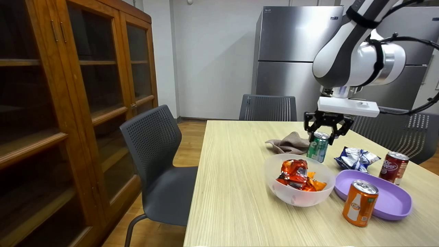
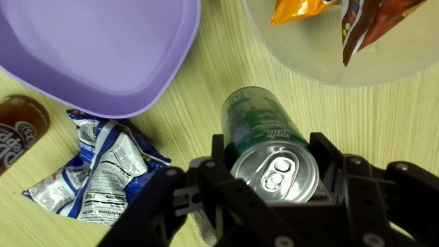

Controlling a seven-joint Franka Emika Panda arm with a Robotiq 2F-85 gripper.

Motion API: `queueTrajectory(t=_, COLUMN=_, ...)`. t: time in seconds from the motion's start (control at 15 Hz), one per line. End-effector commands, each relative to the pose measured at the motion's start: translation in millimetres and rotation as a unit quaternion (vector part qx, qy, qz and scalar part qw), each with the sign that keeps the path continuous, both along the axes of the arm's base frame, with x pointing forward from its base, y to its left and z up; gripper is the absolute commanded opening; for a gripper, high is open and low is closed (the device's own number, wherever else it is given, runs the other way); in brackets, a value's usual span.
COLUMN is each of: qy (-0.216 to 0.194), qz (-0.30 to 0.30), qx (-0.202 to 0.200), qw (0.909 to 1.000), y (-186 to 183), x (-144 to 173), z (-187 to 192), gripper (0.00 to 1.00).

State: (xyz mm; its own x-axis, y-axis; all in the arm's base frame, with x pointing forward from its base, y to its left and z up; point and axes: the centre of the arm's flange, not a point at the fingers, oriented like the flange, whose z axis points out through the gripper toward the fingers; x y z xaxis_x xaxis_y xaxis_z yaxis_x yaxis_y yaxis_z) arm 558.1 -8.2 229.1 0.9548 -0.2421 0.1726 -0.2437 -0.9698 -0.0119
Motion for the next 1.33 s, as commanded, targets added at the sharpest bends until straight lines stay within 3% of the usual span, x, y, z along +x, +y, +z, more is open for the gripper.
queueTrajectory(t=0.0, qy=-0.007, qz=-0.013, qx=0.004, qw=0.9999, y=-26, x=-33, z=23, gripper=0.38)
queueTrajectory(t=0.73, qy=0.029, qz=-0.076, qx=-0.003, qw=0.9967, y=-88, x=-80, z=11, gripper=0.38)
queueTrajectory(t=1.27, qy=0.039, qz=-0.105, qx=-0.002, qw=0.9937, y=-108, x=-86, z=-5, gripper=0.38)
